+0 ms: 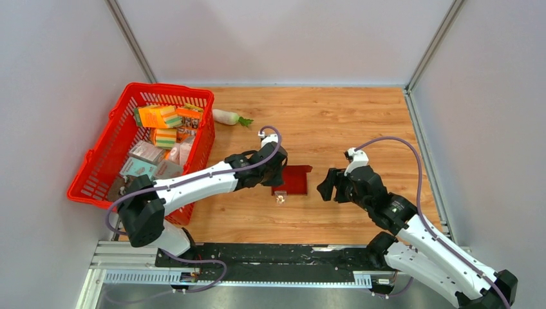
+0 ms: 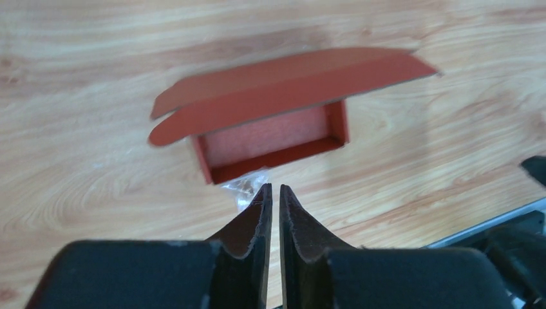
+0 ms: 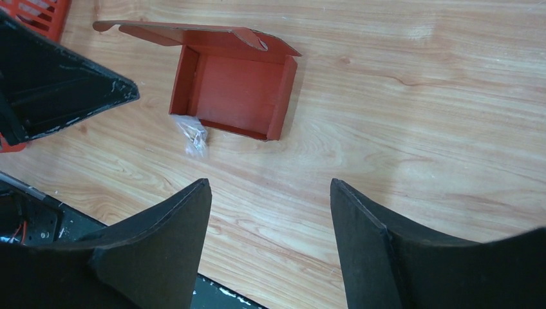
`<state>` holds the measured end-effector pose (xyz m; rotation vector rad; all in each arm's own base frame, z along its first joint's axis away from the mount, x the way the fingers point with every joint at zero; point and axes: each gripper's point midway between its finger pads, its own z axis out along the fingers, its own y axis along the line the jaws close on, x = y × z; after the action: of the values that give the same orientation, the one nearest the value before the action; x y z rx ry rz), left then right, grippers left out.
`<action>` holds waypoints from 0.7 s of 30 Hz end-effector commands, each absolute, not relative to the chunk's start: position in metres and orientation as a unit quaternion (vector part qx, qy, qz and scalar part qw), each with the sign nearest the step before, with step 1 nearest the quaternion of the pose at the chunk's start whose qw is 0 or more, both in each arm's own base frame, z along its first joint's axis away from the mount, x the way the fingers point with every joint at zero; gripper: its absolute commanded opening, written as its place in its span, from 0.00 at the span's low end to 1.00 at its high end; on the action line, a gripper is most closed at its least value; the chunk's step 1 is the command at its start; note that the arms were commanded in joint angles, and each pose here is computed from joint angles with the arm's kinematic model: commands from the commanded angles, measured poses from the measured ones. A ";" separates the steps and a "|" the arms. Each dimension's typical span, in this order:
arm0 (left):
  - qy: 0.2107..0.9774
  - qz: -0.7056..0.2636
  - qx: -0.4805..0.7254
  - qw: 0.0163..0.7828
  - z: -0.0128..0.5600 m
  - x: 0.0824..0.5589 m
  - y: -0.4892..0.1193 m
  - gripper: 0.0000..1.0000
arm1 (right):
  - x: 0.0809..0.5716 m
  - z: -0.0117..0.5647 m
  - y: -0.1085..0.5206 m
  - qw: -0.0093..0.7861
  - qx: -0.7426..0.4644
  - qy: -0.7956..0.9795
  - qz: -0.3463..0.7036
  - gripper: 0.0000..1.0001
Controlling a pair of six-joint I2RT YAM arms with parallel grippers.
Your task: Fold the paper box
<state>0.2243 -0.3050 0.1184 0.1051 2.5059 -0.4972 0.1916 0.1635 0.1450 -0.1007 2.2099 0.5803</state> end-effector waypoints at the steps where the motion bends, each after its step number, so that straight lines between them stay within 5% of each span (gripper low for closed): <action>1: 0.916 -0.216 0.076 0.329 0.145 0.246 -0.332 0.22 | 0.198 0.144 0.168 0.423 -0.014 0.873 0.242 0.72; 2: 0.910 -0.221 0.078 0.341 0.149 0.249 -0.335 0.36 | 0.200 0.144 0.170 0.425 -0.011 0.871 0.246 0.72; 4: 0.904 -0.218 0.077 0.361 0.155 0.253 -0.330 0.44 | 0.206 0.142 0.174 0.429 -0.005 0.868 0.250 0.73; 12: 0.891 -0.186 0.066 0.409 0.163 0.239 -0.266 0.49 | 0.191 0.119 0.205 0.373 -0.083 0.896 0.228 0.69; 21: 0.894 -0.177 0.031 0.411 0.129 0.197 -0.196 0.54 | 0.163 0.099 0.287 0.305 -0.108 0.927 0.189 0.77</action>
<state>0.2034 -0.2158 0.1238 0.1370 2.2900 -0.4421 0.1542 0.2514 0.0846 -0.3483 2.4738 0.5382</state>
